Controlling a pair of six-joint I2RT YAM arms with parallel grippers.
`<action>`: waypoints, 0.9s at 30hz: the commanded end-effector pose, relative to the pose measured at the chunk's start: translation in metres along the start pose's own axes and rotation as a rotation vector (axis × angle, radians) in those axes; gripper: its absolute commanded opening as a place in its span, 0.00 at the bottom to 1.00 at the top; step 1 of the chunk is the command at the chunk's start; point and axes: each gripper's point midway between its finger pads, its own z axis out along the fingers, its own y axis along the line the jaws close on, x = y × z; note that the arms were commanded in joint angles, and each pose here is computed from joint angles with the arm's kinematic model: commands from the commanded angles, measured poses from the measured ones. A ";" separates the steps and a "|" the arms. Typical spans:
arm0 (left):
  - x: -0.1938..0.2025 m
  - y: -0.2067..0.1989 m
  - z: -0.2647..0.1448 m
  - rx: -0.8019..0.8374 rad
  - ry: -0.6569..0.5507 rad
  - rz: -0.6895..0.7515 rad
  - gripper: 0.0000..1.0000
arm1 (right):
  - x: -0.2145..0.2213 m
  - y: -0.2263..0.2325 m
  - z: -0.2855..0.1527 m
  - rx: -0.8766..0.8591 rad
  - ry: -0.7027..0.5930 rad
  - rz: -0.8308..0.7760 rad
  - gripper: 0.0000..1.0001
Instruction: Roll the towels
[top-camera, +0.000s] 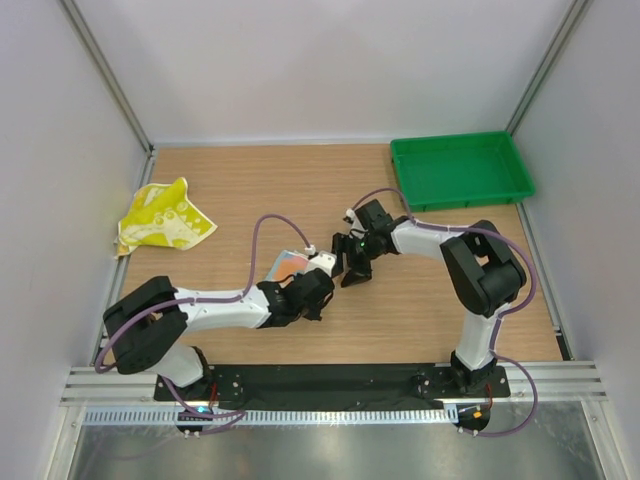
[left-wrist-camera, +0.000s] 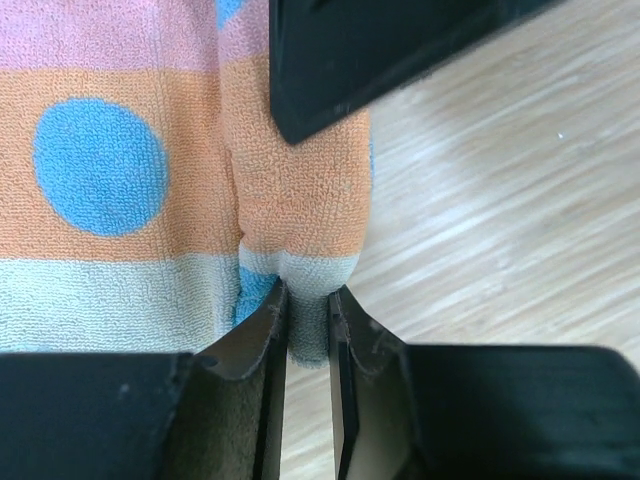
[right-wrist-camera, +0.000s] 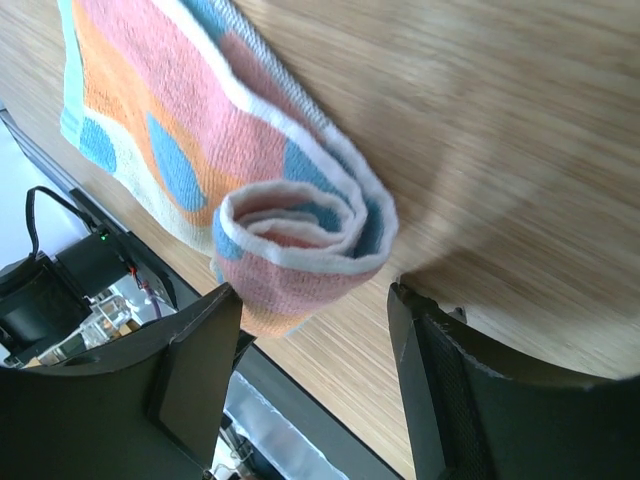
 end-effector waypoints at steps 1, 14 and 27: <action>0.045 -0.003 -0.006 0.060 0.152 -0.017 0.01 | -0.005 -0.021 -0.004 0.094 -0.011 -0.007 0.68; 0.039 -0.007 -0.018 0.102 0.134 -0.045 0.01 | -0.023 -0.063 -0.027 0.312 -0.061 -0.013 0.67; 0.023 -0.046 -0.032 0.347 0.181 -0.179 0.01 | -0.022 -0.074 -0.067 0.374 -0.170 0.002 0.67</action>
